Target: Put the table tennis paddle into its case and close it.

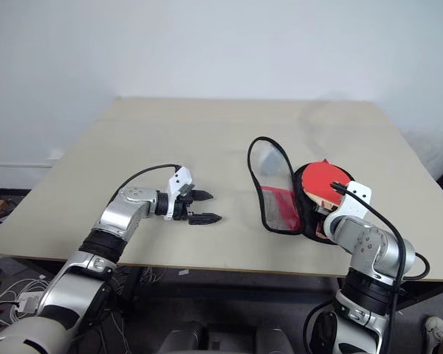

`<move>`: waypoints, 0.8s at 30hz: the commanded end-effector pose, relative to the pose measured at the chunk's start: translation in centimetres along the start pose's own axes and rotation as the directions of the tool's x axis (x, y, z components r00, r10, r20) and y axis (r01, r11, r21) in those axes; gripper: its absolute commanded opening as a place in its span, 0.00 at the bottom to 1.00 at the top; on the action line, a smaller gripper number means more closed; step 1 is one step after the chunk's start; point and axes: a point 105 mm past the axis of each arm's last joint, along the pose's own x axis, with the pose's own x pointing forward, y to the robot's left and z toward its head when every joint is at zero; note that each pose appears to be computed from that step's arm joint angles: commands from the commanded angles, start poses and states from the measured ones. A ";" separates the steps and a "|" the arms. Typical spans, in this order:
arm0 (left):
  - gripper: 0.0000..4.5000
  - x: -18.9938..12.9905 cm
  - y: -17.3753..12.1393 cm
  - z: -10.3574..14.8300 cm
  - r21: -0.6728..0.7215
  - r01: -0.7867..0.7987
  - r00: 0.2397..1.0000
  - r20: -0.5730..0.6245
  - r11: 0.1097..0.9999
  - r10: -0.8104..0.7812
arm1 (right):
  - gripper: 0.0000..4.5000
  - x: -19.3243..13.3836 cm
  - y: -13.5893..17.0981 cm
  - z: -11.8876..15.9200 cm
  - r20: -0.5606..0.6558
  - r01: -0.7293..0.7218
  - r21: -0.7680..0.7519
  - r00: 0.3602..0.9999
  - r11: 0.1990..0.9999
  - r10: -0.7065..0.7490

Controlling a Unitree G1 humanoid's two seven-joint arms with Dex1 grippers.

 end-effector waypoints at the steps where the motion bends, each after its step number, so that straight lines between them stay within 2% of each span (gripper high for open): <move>1: 1.00 -0.2 0.3 2.1 0.066 -0.005 0.999 0.033 0.998 0.002 | 0.25 -0.1 0.9 1.1 0.055 -0.017 -0.033 0.998 0.999 0.019; 2: 1.00 -0.2 0.3 2.1 0.066 -0.005 0.999 0.034 0.998 0.002 | 0.25 0.0 0.9 0.9 0.051 -0.014 -0.044 0.999 0.999 0.017; 4: 1.00 -0.2 0.3 2.1 0.066 -0.005 0.999 0.034 0.998 0.002 | 0.42 0.1 0.6 0.9 0.053 0.001 -0.101 0.999 0.995 0.004; 9: 1.00 -0.2 0.1 2.1 0.066 -0.002 0.999 0.038 0.998 -0.001 | 0.78 -0.2 -0.7 1.7 0.071 0.024 -0.075 0.997 0.997 -0.019; 12: 1.00 0.1 0.0 2.3 0.068 0.008 0.999 0.046 0.998 -0.011 | 1.00 -1.1 -0.3 3.1 0.122 -0.019 -0.107 0.992 0.994 0.032; 15: 1.00 1.4 -0.3 3.0 0.084 0.018 0.998 0.065 0.996 -0.024 | 1.00 -4.2 1.0 7.6 0.315 -0.098 -0.171 0.937 0.980 0.148; 18: 1.00 3.7 -0.7 4.1 0.119 0.021 0.997 0.074 0.993 -0.030 | 1.00 -7.6 2.1 11.5 0.485 -0.131 -0.250 0.841 0.959 0.242; 21: 1.00 6.3 -1.4 5.1 0.165 0.033 0.997 0.063 0.986 -0.044 | 1.00 -9.3 3.4 12.5 0.536 -0.151 -0.333 0.782 0.931 0.319; 24: 1.00 8.8 -2.4 6.3 0.249 0.051 0.997 0.048 0.967 -0.065 | 1.00 -9.6 3.7 12.6 0.553 -0.141 -0.346 0.768 0.928 0.323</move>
